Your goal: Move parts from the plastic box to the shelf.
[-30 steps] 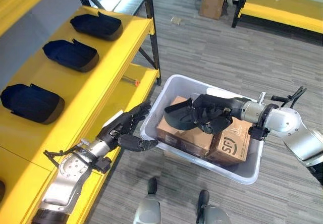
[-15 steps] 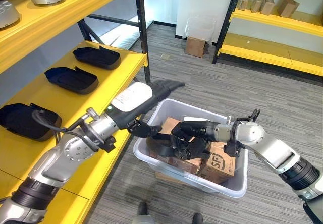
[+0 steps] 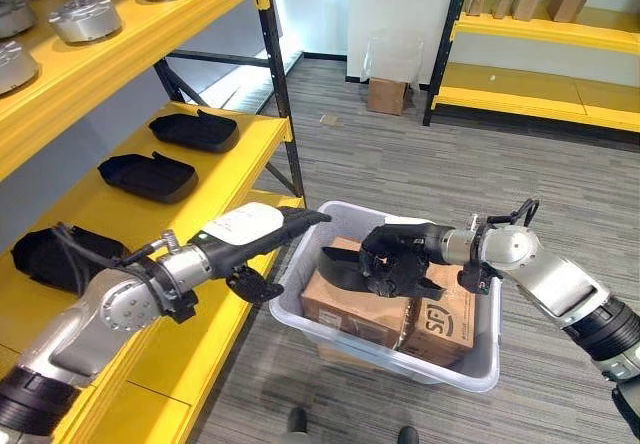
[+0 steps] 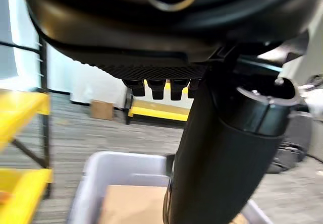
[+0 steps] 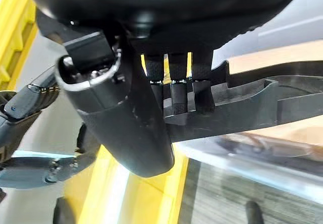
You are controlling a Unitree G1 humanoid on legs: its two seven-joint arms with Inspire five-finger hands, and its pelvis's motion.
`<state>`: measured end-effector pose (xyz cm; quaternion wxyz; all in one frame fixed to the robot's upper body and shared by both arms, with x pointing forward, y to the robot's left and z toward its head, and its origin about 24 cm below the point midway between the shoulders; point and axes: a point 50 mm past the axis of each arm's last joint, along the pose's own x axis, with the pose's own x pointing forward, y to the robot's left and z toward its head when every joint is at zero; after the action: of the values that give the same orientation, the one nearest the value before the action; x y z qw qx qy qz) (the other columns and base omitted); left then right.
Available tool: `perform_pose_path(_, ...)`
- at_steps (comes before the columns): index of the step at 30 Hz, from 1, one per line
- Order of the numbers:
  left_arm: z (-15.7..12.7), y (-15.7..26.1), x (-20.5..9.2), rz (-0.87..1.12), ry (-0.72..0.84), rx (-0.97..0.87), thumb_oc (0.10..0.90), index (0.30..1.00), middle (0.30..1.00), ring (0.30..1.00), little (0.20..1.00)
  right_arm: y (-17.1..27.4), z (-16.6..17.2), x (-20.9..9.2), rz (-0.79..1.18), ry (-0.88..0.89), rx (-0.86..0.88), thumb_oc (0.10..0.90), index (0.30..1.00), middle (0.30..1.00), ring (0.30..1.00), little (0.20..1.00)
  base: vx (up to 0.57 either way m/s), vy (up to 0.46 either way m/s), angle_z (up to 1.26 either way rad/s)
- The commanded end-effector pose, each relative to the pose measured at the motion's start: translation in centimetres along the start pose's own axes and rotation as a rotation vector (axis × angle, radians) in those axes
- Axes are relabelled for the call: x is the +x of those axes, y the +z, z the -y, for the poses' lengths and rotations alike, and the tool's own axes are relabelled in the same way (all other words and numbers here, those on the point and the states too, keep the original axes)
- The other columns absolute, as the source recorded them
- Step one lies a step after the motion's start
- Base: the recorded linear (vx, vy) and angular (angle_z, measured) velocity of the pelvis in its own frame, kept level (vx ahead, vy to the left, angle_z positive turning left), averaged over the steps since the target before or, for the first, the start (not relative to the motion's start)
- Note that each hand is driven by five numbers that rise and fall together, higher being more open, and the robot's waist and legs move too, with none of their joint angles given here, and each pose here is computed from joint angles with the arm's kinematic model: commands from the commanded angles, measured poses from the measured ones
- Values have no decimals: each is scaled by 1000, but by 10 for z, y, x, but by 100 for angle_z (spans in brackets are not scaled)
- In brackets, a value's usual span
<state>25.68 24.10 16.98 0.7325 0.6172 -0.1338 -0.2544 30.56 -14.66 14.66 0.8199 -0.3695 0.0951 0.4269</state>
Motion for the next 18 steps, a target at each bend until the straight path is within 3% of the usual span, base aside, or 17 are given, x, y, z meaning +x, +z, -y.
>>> perform_pose_path(1, -46, 1, -6, 32, 210, 144, 900, 1000, 1000, 1000, 1000, 53, 26, -13, 177, -97, -163, 400, 300, 300, 300, 300, 4, -8, -16)
perform_pose_path(8, -36, 10, -7, 122, 153, 147, 900, 1000, 1000, 1000, 1000, 59, 30, -15, 210, -98, -160, 400, 300, 300, 300, 300, 1, -3, -2)
perform_pose_path(9, -30, 22, 4, 206, 131, 132, 900, 1000, 1000, 1000, 1000, 66, 27, -8, 235, -71, -165, 400, 300, 300, 300, 300, 0, 0, 0)
perform_pose_path(18, -21, 48, 29, 334, 74, 131, 900, 1000, 1000, 1000, 1000, 74, 24, 15, 247, -71, -200, 400, 300, 300, 300, 300, 0, 0, 0)
